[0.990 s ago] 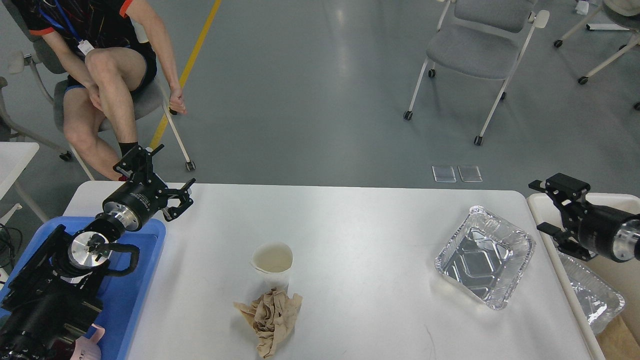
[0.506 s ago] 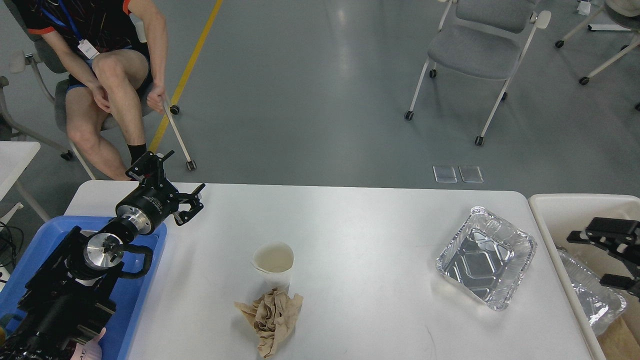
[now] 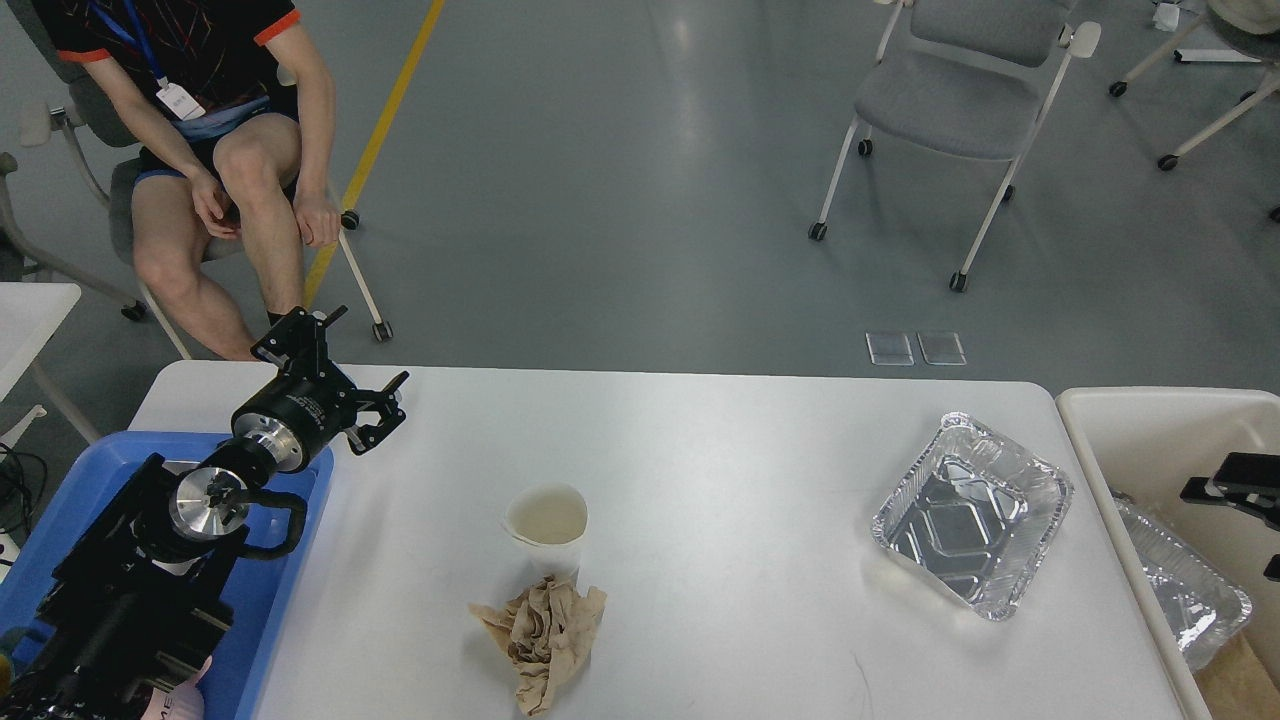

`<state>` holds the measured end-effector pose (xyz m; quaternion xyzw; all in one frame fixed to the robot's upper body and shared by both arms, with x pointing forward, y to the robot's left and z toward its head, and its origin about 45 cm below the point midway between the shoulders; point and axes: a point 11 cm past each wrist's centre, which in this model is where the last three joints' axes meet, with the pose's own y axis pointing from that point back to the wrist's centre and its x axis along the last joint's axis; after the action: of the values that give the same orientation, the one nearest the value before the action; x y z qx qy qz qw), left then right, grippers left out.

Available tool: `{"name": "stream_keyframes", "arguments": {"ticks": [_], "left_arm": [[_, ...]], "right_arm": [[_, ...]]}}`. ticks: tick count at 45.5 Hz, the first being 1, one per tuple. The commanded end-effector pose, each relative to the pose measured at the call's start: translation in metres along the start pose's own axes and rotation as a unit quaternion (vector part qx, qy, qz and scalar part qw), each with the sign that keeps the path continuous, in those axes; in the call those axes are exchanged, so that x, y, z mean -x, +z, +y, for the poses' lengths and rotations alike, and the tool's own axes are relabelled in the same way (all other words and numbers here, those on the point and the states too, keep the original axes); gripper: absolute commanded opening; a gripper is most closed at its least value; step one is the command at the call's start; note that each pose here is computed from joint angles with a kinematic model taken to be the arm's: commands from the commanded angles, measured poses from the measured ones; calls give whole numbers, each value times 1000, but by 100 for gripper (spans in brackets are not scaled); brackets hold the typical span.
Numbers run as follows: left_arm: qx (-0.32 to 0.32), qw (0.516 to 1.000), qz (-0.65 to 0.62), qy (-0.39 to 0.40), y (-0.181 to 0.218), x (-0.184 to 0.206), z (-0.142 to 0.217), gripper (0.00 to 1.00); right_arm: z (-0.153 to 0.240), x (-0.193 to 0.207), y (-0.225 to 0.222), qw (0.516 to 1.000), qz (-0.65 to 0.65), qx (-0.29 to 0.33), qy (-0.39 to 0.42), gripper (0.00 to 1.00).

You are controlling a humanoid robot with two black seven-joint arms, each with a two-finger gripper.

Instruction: Tidy desktop

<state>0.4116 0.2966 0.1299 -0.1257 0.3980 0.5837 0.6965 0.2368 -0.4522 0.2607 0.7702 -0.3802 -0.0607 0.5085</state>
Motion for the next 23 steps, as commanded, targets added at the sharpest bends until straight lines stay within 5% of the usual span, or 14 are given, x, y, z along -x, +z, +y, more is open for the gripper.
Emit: {"name": "stream_keyframes", "arguments": {"ticks": [1,23], "left_arm": [[-2,1000,1,3,-2,-3,1,97],[-7,1000,1,26,-6,-8,2,97]], "right_arm": [[-22,2,0,1000,6,-6,-7,100],[-93,76,-41,961,-231,-96,-121,100]]}}
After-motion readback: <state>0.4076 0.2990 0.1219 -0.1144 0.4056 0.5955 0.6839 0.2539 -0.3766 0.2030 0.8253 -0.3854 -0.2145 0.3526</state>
